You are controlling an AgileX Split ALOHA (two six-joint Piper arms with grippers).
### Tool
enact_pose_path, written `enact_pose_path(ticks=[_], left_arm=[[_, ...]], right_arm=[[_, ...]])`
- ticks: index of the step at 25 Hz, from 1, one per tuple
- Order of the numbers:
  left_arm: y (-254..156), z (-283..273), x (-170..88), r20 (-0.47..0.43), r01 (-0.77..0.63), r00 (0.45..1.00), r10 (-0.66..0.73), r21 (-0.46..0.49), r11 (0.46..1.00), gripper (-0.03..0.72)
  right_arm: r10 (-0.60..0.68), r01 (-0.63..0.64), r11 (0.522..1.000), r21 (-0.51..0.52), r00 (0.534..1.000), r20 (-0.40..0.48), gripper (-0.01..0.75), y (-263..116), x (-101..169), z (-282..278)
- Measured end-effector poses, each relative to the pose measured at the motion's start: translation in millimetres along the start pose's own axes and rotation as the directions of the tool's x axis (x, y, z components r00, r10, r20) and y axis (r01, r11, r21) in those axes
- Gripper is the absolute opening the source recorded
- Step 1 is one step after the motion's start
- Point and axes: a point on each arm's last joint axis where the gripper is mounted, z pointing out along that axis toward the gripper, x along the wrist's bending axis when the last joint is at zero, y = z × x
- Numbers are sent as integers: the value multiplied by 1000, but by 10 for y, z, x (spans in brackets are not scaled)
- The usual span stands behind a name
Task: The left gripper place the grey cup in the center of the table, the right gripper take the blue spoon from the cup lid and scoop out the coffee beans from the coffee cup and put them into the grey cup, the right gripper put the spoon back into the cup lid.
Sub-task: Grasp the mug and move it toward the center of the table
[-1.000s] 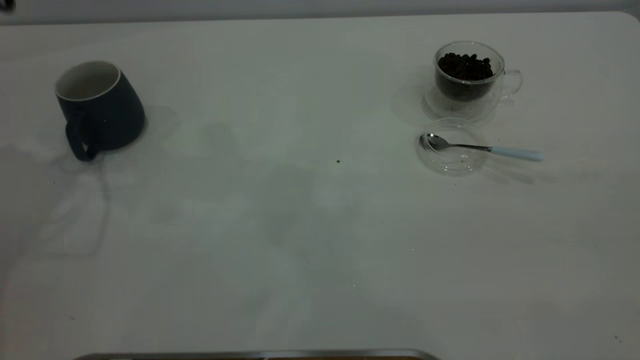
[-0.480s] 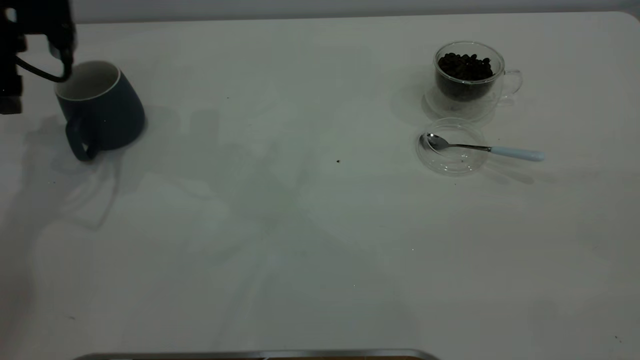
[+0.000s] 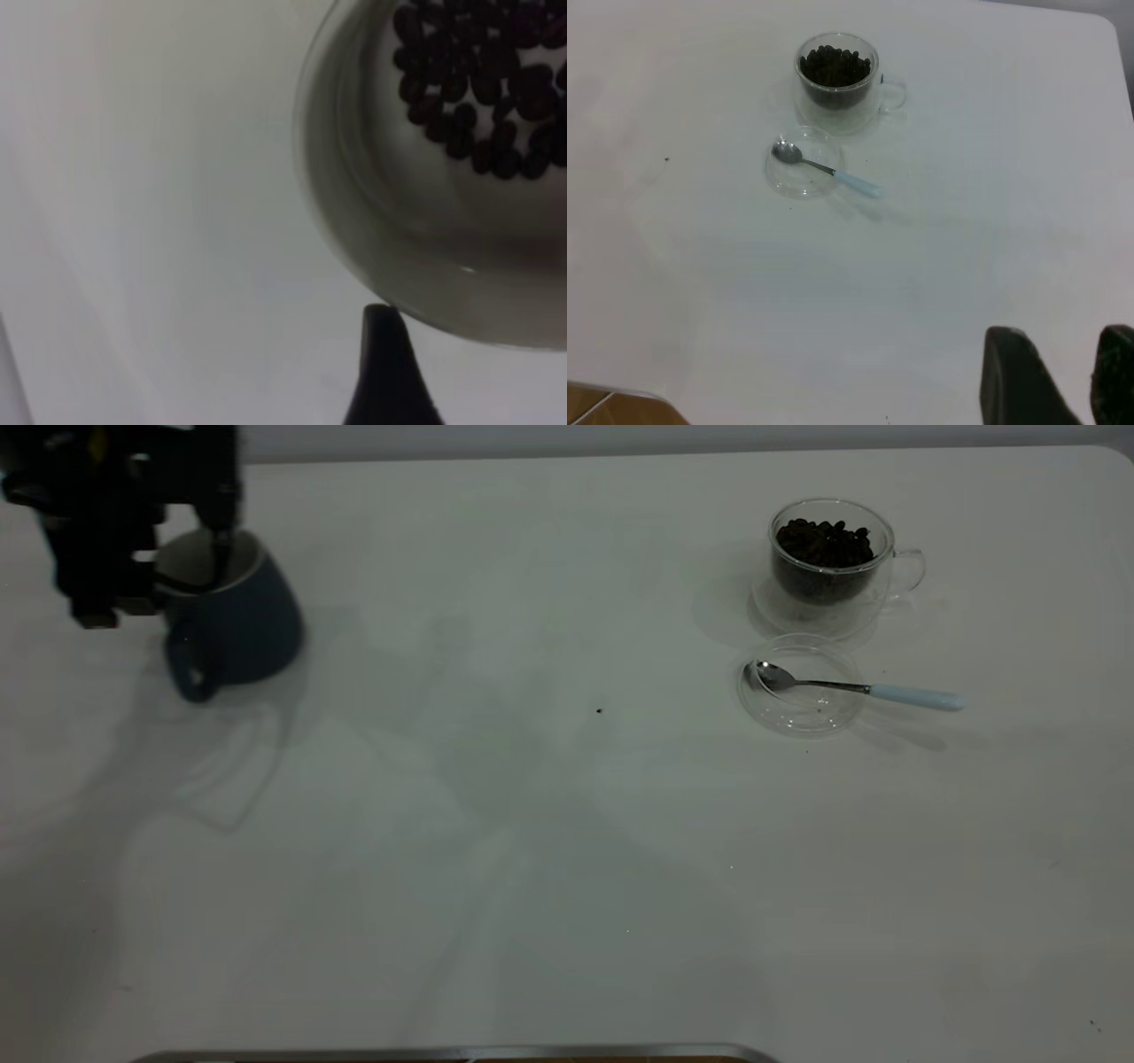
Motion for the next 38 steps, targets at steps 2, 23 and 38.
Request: enact_pose_path(ticks=[2,23,38], left_arm=[[139,-17,-18,-10,-20,1000,19,-25,999,567],[1419,-467,-275,-131,-62,991,12,-384,921,567],[156,-3055,112,-181,757,566,-804,-273,594,567]], right_arm=[[0,0,1000,0,1000,0,242,0,0,0],[0,0,1000,0,1000,0,242,0,0,0],[0,0,1000,0,1000,0,242,0,0,0]])
